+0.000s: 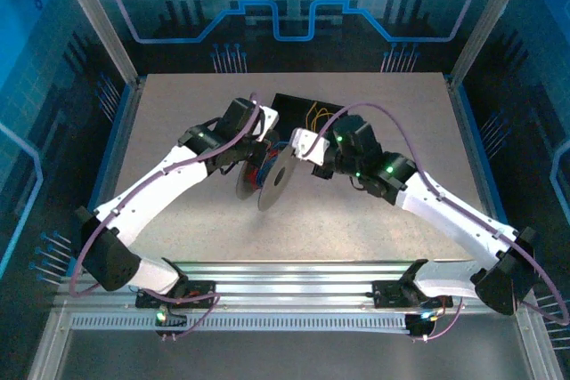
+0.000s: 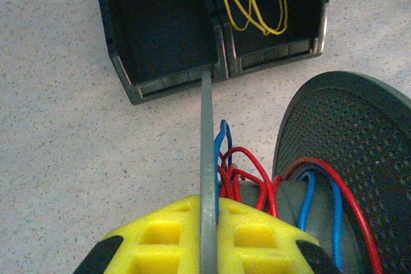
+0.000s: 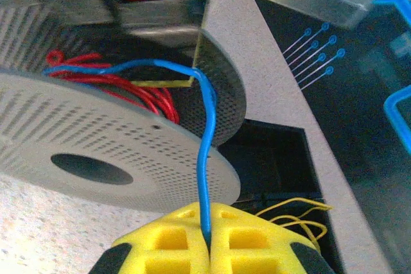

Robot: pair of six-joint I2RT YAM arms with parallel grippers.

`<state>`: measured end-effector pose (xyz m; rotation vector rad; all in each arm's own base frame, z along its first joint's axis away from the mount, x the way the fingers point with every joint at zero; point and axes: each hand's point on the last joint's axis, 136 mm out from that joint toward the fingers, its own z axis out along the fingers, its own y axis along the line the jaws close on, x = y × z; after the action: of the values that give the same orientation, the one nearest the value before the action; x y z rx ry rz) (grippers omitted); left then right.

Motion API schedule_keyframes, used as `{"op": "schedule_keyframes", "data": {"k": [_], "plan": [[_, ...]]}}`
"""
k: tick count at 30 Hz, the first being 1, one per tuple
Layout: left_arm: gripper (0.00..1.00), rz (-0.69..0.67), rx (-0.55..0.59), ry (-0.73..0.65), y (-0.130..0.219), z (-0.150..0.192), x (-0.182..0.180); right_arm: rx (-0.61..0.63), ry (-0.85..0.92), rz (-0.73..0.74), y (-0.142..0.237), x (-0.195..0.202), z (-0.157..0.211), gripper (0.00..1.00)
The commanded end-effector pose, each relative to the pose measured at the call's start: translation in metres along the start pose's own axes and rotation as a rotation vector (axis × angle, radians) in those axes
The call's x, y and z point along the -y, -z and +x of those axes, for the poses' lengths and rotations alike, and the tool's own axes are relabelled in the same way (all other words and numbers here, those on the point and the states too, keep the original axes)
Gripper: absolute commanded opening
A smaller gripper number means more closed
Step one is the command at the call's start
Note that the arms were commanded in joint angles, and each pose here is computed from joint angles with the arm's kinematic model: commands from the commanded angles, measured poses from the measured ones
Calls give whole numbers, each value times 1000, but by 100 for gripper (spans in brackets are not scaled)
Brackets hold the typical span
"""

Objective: Wrap the cables

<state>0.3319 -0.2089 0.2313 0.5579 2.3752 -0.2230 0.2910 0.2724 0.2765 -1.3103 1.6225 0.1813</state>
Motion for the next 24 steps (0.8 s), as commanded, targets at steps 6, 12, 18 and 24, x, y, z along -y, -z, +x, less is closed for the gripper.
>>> {"op": "schedule_keyframes", "data": {"k": [6,12,18,24], "plan": [[0,78,135,-39,22,-15,19,155,-601,-139,14,49,-8,0],[0,152,244,-9,43,-26,27,136,-842,-210,-4,62,35,0],[0,280,313,101,61,-37,26,119,-976,-266,-32,50,83,0],[0,402,387,318,72,-51,4,243,-1041,-340,-47,29,96,0]]}}
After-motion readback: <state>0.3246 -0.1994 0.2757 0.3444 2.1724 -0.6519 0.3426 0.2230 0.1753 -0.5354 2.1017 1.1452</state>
